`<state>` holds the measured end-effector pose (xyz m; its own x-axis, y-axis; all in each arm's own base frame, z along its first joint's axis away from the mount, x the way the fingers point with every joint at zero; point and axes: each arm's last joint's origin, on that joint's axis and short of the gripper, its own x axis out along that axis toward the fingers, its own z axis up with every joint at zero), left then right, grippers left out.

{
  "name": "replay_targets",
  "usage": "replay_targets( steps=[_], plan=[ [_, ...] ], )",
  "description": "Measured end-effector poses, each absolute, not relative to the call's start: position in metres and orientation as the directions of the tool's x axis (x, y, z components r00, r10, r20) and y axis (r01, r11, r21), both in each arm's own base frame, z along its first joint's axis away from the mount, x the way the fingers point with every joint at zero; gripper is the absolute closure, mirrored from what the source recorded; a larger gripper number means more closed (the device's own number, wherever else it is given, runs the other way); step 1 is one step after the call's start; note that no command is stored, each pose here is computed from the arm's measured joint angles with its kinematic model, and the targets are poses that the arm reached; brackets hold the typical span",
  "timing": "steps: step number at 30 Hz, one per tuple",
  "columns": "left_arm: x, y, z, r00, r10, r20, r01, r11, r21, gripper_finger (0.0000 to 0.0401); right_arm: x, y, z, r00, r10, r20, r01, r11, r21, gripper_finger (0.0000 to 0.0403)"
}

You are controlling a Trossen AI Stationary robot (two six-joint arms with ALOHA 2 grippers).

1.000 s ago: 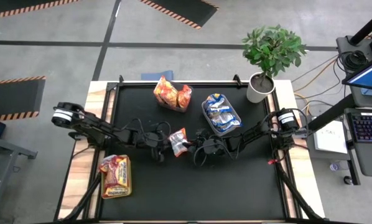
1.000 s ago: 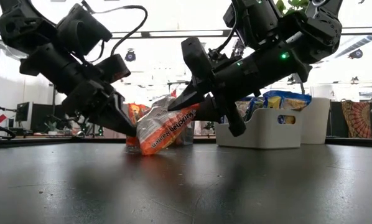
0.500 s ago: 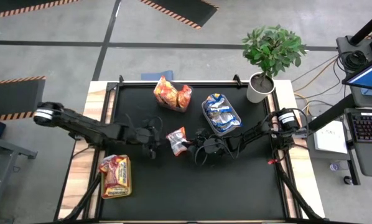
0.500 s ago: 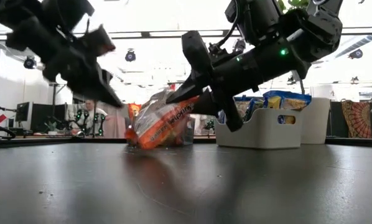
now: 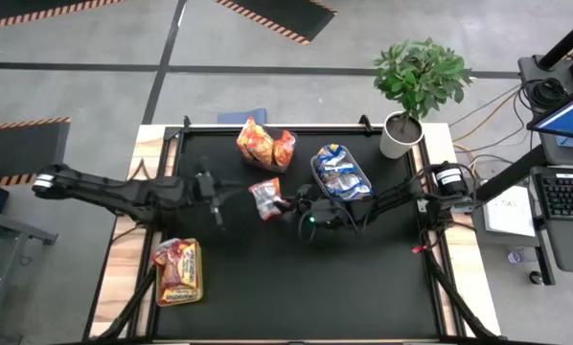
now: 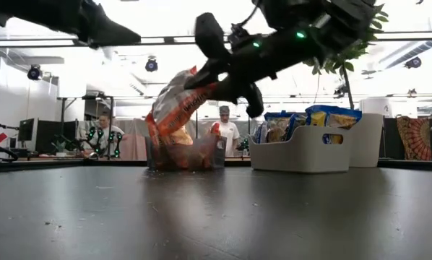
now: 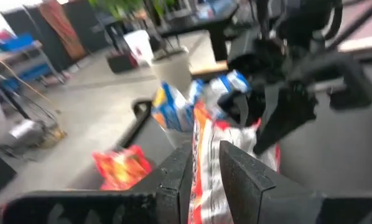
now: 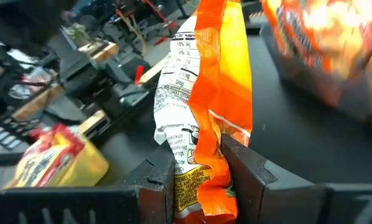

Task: Sort Maruchan noodles
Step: Put the orange noodle pack into the black bin

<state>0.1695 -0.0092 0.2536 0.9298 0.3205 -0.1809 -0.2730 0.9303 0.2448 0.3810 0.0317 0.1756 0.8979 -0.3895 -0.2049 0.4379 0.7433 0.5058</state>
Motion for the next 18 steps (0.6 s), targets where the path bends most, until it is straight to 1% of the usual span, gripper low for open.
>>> replay_targets(
  steps=[5, 9, 11, 16, 18],
  plan=[
    [0.151, -0.005, 0.27, 0.921, 0.382, -0.074, -0.35, 0.897, 0.271, 0.0337, 0.4, 0.01, 0.2, 0.861, -0.444, -0.248, 0.509, 0.757, 0.41, 0.031],
    [0.139, -0.002, 0.282, 0.899, 0.439, -0.003, -0.419, 0.859, 0.295, 0.0337, 0.413, -0.012, 0.225, 0.816, -0.489, -0.307, 0.574, 0.745, 0.338, 0.031],
    [0.134, -0.001, 0.288, 0.896, 0.443, 0.027, -0.43, 0.853, 0.296, 0.0337, 0.419, -0.022, 0.239, 0.798, -0.51, -0.322, 0.597, 0.745, 0.299, 0.031],
    [0.127, 0.0, 0.293, 0.895, 0.443, 0.06, -0.441, 0.852, 0.282, 0.0337, 0.425, -0.047, 0.27, 0.743, -0.561, -0.366, 0.66, 0.706, 0.256, 0.031],
    [0.127, 0.0, 0.293, 0.894, 0.443, 0.062, -0.439, 0.844, 0.308, 0.0337, 0.425, -0.058, 0.28, 0.721, -0.577, -0.384, 0.683, 0.685, 0.253, 0.031]
  ],
)
